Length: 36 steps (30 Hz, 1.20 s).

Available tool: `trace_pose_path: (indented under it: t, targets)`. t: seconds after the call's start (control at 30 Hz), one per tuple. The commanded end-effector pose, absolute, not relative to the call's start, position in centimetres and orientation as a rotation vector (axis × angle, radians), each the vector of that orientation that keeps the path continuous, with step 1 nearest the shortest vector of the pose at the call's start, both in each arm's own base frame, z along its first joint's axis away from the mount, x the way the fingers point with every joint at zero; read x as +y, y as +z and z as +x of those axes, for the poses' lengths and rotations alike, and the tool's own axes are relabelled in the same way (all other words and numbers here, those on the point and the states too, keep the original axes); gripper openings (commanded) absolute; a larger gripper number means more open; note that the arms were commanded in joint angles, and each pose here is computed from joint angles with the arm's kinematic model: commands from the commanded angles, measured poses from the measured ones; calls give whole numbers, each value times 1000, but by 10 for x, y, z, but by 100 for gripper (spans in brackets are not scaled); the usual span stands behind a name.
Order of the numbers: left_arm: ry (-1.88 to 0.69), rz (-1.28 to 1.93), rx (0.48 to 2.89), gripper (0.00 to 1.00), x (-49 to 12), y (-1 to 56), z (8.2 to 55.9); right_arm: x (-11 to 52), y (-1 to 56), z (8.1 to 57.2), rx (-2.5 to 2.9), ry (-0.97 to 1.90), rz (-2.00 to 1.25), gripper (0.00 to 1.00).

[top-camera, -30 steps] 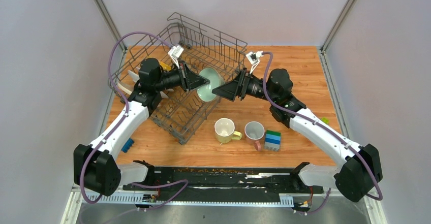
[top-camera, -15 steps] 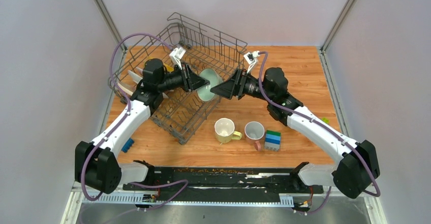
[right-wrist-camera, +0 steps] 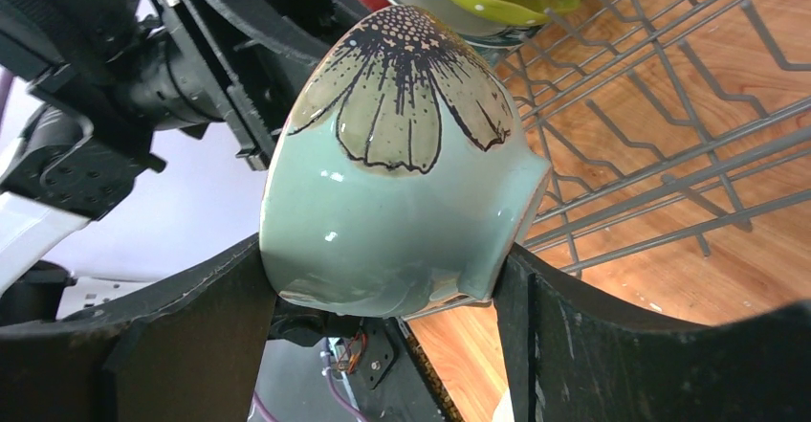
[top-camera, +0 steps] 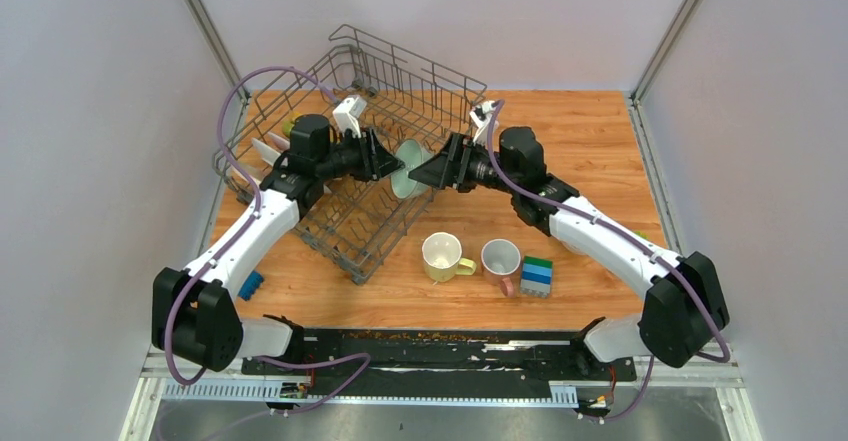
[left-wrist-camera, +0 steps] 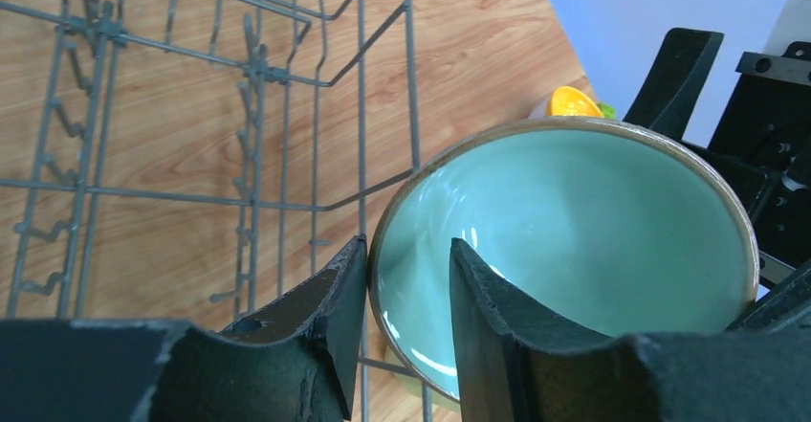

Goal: Load the mixed dishes into the dish rack
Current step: Turn the bowl upside down on the dish rack.

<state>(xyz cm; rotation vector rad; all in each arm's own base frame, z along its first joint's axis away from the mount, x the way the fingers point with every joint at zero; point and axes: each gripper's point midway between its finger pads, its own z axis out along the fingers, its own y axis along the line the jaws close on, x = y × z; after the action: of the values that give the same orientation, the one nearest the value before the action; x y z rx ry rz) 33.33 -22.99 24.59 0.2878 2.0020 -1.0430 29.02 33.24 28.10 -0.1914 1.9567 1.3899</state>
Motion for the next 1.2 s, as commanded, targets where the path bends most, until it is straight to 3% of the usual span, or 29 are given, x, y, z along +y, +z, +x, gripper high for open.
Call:
trace_pose_path:
  t: [0.0, 0.27, 0.57, 1.17]
  targets:
    - [-950, 309, 1963, 45, -223, 264, 343, 336, 326, 309, 1804, 1364, -216, 46]
    - [-824, 271, 2000, 48, -207, 263, 351, 342, 323, 325, 1822, 1317, -227, 47]
    - [-623, 197, 2016, 73, -173, 283, 356, 345, 328, 365, 1837, 1206, -252, 47]
    - [-362, -39, 1993, 82, -102, 301, 300, 376, 320, 482, 1796, 821, -459, 48]
